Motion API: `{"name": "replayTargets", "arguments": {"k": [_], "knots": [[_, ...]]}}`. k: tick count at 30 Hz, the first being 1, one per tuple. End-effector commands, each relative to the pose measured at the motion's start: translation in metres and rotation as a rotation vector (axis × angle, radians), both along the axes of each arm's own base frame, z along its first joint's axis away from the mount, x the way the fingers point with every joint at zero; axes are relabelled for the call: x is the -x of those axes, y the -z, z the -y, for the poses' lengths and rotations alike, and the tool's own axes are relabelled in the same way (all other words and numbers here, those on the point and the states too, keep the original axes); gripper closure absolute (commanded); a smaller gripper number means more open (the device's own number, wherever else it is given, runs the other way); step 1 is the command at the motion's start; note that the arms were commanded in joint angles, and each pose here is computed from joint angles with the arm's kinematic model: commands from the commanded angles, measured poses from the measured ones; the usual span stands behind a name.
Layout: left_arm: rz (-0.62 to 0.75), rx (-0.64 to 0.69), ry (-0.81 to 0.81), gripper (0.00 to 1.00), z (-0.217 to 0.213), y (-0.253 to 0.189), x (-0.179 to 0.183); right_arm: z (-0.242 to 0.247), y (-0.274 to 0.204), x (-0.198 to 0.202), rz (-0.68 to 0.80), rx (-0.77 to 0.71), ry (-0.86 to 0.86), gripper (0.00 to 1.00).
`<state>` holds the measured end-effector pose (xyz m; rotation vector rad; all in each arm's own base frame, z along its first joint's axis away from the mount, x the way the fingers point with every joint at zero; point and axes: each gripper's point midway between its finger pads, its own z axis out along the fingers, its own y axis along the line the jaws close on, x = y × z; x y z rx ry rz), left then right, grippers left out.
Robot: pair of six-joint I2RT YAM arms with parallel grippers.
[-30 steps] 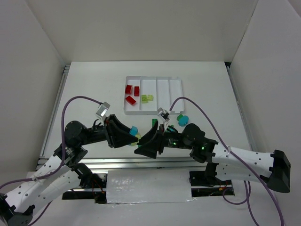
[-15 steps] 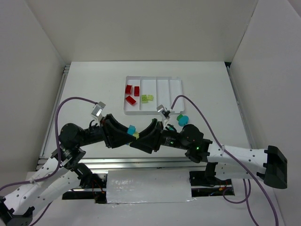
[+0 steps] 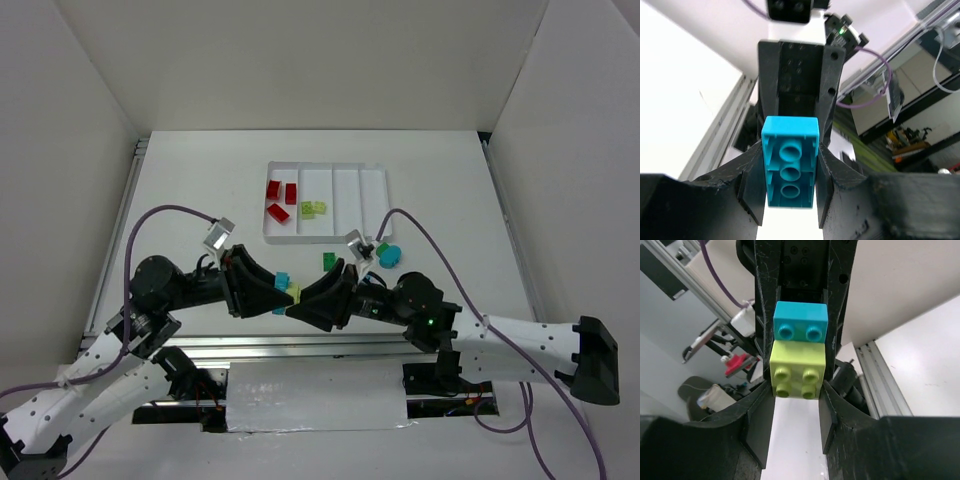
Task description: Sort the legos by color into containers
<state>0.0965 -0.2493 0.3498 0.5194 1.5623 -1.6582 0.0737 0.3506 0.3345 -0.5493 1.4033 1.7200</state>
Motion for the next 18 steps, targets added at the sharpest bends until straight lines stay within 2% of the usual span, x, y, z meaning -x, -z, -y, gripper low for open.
{"name": "replayTargets", "arguments": {"k": [1,12,15,16,18], "knots": [[0.066,0.003,-0.033,1.0,-0.008,-0.018,0.001,0.033,-0.011,-0.004,0.101,-0.051,0.097,1.0],[0.058,0.035,0.033,1.0,0.002,-0.016,0.001,0.049,0.002,-0.009,0.099,-0.007,0.148,1.0],[0.041,-0.026,-0.039,1.0,-0.001,-0.008,-0.009,0.061,0.019,-0.046,0.011,0.084,0.345,1.0],[0.048,-0.034,-0.075,1.0,-0.005,-0.014,-0.012,0.069,0.043,-0.067,-0.061,0.187,0.453,1.0],[0.0,-0.127,-0.209,1.0,-0.016,0.005,-0.03,0.081,0.054,-0.095,-0.122,0.276,0.579,1.0]]}}
